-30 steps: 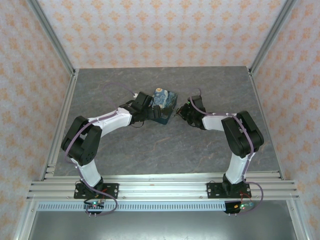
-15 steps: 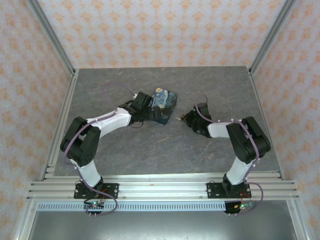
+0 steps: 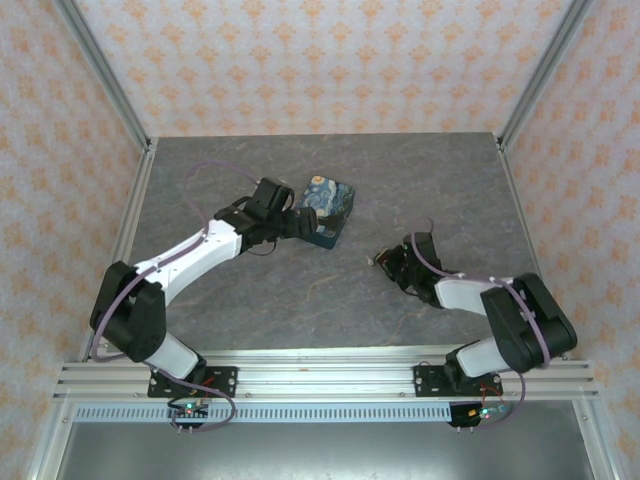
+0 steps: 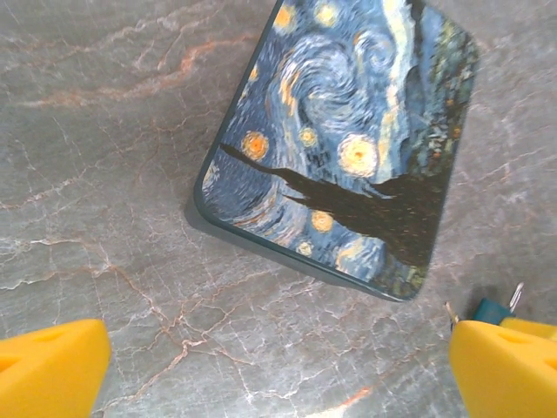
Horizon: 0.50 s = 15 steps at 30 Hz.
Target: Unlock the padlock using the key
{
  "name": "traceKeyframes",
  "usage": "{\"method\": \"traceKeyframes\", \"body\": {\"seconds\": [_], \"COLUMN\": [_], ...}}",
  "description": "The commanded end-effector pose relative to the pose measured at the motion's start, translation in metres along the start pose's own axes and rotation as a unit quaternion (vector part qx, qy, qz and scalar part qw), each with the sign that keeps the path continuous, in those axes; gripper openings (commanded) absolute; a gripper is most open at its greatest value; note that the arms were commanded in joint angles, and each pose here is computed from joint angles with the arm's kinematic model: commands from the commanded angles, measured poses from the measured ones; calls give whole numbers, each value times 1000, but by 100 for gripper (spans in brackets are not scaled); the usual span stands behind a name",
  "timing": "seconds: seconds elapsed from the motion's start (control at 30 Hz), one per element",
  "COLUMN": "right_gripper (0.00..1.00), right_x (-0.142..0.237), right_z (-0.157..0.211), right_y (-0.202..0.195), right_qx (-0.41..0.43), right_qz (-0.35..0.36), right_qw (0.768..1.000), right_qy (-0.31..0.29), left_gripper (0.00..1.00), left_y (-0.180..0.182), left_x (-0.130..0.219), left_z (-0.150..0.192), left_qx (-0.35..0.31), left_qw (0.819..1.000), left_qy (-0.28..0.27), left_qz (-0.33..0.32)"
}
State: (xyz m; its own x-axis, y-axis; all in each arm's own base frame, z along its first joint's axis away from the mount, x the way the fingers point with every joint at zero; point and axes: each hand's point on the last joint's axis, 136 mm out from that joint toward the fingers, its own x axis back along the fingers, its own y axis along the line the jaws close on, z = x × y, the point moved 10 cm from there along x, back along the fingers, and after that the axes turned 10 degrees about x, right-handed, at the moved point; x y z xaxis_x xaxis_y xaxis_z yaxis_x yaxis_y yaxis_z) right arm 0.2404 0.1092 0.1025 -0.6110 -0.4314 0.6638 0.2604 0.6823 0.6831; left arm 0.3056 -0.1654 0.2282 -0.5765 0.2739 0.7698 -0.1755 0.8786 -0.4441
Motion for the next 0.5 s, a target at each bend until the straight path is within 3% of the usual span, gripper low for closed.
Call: {"method": "traceKeyframes", "body": {"seconds": [0.0, 0.27, 0.37, 0.47], "right_gripper": [30, 71, 99, 99], "right_x": [14, 61, 82, 102], "right_z": [8, 14, 7, -4], "right_y": [-13, -15, -3, 13], "right_qx": [-5, 7, 28, 59], "right_qz": [40, 66, 64, 75], "right_qw": [999, 998, 997, 993], "right_qy": [5, -13, -36, -66], "left_gripper": [100, 100, 100, 100], "left_y": [6, 11, 16, 26], "left_x": [17, 58, 72, 87], "left_z": [5, 2, 0, -4], "left_qx": [-1, 0, -3, -9], "left_qw": [1000, 999, 998, 994], "left_qy": [1, -35, -57, -93], "left_qz": [-9, -7, -20, -57]}}
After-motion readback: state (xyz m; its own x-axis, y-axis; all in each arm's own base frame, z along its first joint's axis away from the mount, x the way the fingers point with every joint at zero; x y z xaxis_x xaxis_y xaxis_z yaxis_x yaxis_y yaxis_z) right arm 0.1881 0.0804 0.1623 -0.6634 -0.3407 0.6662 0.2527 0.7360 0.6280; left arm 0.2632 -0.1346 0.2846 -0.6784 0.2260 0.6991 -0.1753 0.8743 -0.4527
